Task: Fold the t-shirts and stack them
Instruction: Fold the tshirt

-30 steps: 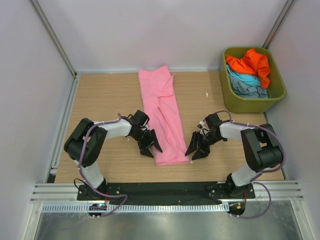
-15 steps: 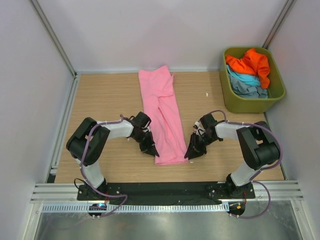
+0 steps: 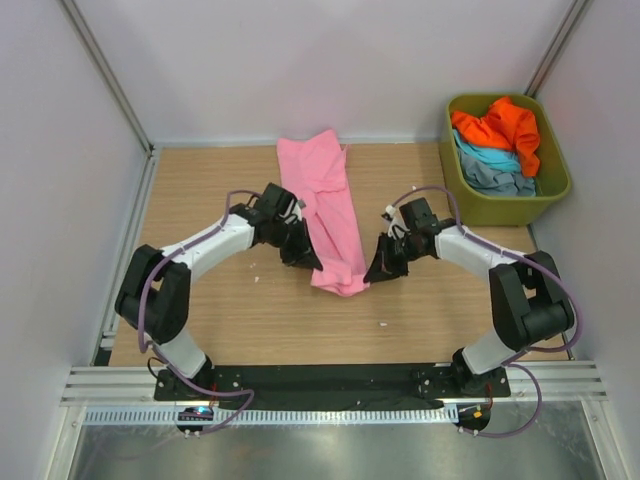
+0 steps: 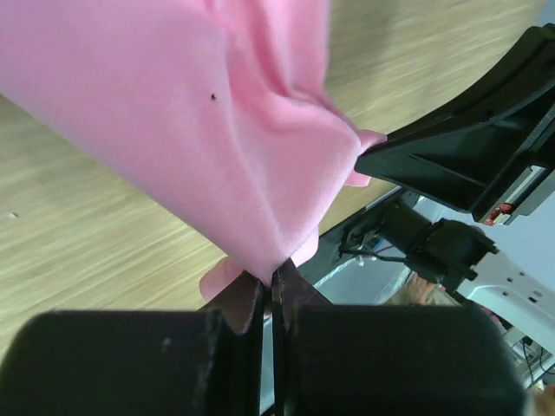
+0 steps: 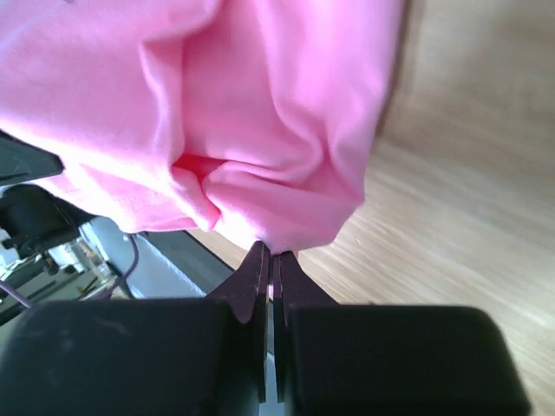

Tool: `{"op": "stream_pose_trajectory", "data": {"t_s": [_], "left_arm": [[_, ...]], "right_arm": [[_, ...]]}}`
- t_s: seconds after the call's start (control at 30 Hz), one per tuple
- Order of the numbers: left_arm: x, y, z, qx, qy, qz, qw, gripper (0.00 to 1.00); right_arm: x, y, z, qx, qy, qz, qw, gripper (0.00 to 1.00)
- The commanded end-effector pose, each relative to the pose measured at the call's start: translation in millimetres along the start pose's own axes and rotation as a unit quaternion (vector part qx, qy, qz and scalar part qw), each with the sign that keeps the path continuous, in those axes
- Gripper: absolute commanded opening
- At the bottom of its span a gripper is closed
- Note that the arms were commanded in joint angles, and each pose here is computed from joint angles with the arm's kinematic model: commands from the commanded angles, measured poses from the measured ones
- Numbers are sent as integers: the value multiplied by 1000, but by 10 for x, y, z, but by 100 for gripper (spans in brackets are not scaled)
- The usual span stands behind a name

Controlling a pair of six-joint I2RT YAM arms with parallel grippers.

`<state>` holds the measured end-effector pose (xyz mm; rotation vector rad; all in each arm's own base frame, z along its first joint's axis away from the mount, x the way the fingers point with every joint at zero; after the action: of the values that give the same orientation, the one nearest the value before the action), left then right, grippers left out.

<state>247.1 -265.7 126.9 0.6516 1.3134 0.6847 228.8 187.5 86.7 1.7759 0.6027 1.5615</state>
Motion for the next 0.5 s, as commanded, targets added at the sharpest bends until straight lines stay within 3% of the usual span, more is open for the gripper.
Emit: {"op": "stream_pose_trajectory", "data": {"t_s": [0.0, 0.27, 0.47], "left_arm": [[-87, 314, 173, -29, -41, -2, 999, 0], [77, 653, 542, -68, -26, 26, 997, 0], [109, 713, 628, -63, -21, 21, 998, 0]], "right_arm": [[353, 264, 299, -57, 75, 24, 995, 1], [797, 486, 851, -119, 128, 44, 984, 1], [999, 442, 1158, -135, 141, 57, 979, 1]]}}
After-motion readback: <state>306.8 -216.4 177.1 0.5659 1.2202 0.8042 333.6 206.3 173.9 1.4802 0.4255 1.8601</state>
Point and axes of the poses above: each gripper's point midway between its finger pads, its own y axis back along the fingers, its own x axis along the line the jaws close on, z = x × y, the point moved 3 cm from there along y, back along the fingers, and after that the axes turned 11 degrees about -y, right-handed, at the moved point
